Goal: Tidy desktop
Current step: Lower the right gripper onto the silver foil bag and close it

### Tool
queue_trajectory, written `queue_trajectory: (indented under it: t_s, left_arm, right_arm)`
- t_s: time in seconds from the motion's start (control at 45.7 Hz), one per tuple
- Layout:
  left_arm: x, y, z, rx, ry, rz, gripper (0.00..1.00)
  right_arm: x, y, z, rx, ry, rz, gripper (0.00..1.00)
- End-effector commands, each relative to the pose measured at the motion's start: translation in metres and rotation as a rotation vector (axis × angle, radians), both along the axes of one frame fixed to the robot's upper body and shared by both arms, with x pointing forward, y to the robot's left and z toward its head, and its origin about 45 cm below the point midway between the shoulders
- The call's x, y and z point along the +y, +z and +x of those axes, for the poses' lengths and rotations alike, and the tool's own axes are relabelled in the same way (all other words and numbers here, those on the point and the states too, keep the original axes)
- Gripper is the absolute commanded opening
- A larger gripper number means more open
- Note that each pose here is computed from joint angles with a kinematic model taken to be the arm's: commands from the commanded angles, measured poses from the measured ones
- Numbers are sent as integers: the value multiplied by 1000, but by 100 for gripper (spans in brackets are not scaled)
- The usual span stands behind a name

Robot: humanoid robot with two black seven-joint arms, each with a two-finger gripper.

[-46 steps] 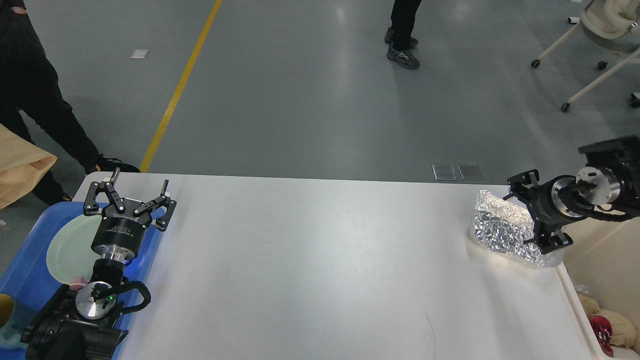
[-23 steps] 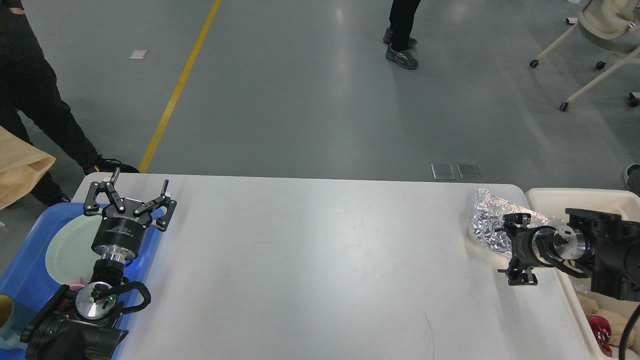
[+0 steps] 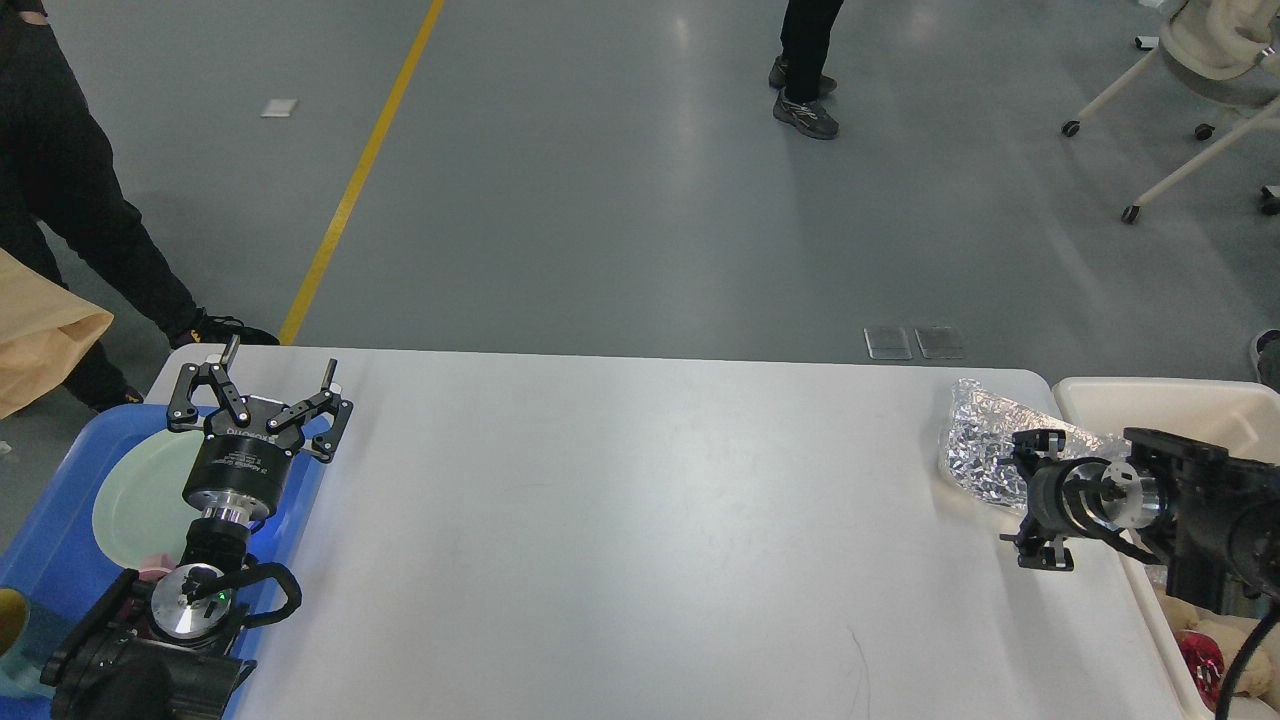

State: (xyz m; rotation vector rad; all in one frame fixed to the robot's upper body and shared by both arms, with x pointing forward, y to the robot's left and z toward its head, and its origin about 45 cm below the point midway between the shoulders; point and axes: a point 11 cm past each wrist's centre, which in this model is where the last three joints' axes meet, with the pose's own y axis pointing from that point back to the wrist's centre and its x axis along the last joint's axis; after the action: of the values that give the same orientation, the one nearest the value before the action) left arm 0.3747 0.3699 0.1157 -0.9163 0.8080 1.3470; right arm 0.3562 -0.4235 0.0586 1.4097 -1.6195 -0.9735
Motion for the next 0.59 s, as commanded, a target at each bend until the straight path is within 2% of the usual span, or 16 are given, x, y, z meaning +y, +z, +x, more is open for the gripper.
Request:
queue_trajectory:
  t_s: [0.0,0.197,0.394,0.504,0.569]
  left_arm:
    - [0,0,0,-1,0,0,96]
    - [0,0,0,0,0,0,96]
    - [0,0,0,-1,0,0,96]
    - [1,0,0,1,1,1,96]
    - [0,0,0,0,0,0,96]
  right_arm:
    - [1,-8,-7,4,-42,14,50]
    - [3,-10,-8,10,-23,3,30]
    - [0,-11,-9,5,-35,-5,26]
    - [2,-15,-13,15,-38,3,18]
    - [2,-16,-14,17,-36,1,8]
